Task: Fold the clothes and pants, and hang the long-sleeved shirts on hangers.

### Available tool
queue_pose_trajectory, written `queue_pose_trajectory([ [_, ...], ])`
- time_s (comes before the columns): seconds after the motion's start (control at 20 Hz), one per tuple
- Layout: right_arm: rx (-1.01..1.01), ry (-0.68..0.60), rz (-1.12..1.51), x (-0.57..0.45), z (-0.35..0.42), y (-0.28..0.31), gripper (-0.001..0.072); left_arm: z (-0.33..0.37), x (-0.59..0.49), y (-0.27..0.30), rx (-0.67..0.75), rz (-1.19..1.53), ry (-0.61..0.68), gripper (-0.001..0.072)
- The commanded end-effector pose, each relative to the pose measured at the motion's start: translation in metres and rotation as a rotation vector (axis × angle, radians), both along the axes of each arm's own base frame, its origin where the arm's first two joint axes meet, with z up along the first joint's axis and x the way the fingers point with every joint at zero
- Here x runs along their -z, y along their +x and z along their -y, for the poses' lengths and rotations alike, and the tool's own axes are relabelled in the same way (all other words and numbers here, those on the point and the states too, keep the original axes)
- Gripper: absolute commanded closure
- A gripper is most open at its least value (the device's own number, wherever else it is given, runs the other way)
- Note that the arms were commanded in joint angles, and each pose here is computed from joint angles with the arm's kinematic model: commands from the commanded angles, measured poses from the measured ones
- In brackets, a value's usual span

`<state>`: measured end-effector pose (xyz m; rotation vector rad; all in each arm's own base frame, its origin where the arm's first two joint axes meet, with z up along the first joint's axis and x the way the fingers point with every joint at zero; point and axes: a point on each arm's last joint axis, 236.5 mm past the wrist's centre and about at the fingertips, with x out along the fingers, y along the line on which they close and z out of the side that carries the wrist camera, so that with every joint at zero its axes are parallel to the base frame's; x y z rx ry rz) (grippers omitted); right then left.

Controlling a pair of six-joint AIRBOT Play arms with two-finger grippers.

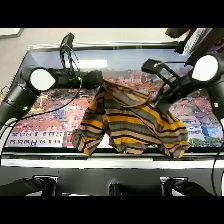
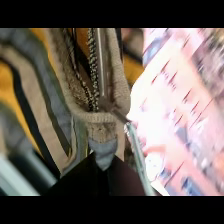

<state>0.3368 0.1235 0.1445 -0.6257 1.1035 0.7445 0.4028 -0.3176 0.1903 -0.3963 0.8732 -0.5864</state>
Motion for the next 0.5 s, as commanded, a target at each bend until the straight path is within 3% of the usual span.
queue_pose_trajectory([
  [0.0, 0.035, 0.096, 0.067, 0.000, -0.026, 0.028, 0.0692, 0.005, -0.006, -0.020, 0.048, -0.024, 0.021, 0.0689],
  [0.2, -0.016, 0.227, 0.078, -0.011, -0.057, 0.029, 0.0692, 0.013, 0.012, -0.035, 0.098, -0.059, 0.063, 0.0686],
  [0.3, -0.052, 0.220, 0.051, -0.013, -0.058, 0.016, 0.0692, 0.013, 0.023, -0.035, 0.107, -0.065, 0.081, 0.0684],
  [0.45, -0.088, 0.211, 0.073, -0.029, -0.053, 0.000, 0.0691, 0.013, 0.033, -0.035, 0.133, -0.047, 0.108, 0.0570],
])
